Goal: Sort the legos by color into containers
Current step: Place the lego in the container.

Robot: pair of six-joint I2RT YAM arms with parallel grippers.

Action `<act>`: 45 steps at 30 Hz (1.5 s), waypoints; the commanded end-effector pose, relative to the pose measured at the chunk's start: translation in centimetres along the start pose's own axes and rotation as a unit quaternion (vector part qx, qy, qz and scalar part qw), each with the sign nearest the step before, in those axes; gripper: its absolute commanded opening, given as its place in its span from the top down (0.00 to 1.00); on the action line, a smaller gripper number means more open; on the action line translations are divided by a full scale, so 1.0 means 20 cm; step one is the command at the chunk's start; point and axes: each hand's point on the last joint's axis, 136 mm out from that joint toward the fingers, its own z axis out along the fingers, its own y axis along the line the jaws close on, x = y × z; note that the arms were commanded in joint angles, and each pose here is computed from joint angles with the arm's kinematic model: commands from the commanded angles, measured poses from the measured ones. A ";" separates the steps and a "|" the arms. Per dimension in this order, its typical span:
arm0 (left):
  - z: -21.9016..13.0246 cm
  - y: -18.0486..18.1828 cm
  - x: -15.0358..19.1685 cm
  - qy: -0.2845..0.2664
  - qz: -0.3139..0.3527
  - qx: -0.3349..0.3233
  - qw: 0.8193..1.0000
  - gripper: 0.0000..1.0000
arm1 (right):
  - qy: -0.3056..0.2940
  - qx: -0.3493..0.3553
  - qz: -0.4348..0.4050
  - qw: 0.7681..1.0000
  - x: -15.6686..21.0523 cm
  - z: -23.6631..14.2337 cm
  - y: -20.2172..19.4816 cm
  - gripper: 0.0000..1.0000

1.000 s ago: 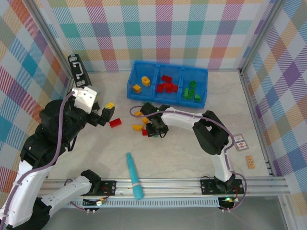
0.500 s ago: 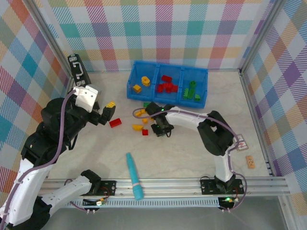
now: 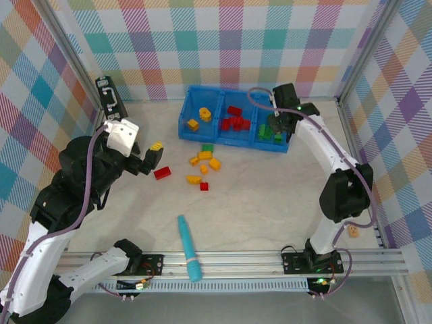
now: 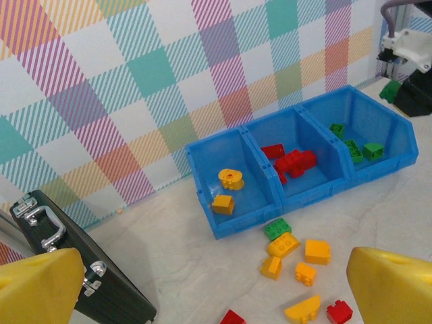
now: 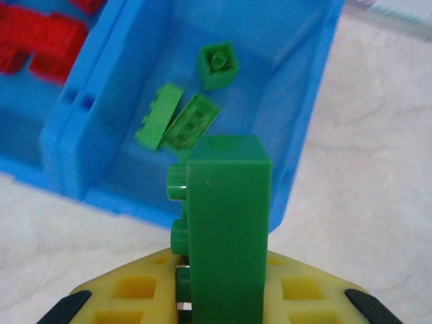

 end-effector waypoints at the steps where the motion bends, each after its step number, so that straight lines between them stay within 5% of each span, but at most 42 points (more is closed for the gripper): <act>1: -0.05 0.04 -0.06 -0.016 0.002 -0.007 1.000 0.00 | -0.017 0.006 -0.037 0.999 -0.13 0.12 0.00 0.74; 10: -0.07 0.05 -0.04 0.003 0.000 -0.012 1.000 0.00 | 0.016 0.023 -0.038 0.999 -0.23 0.50 -0.11 0.72; 23: -0.05 0.03 -0.01 0.030 0.001 -0.001 1.000 0.00 | 0.062 0.016 -0.061 0.996 -0.11 0.77 -0.06 0.63; 29: 0.00 0.03 -0.03 0.037 0.001 -0.002 0.999 0.00 | 0.050 0.017 -0.058 0.997 -0.14 0.70 -0.07 0.62; 40: 0.13 -0.01 0.00 0.059 -0.031 0.001 0.998 0.00 | -0.031 -0.013 -0.019 0.999 -0.30 0.27 -0.09 0.54; 43: 0.21 -0.05 0.09 0.084 -0.051 0.003 0.995 0.00 | -0.061 -0.052 -0.027 0.996 -0.30 0.12 -0.04 0.41; 44: 0.25 -0.06 0.13 0.095 -0.061 0.004 0.994 0.00 | -0.075 -0.067 -0.033 0.994 -0.31 0.06 -0.02 0.04; 45: 0.29 -0.09 0.17 0.105 -0.075 0.007 0.992 0.00 | -0.088 -0.083 -0.038 0.992 -0.30 -0.01 0.00 0.01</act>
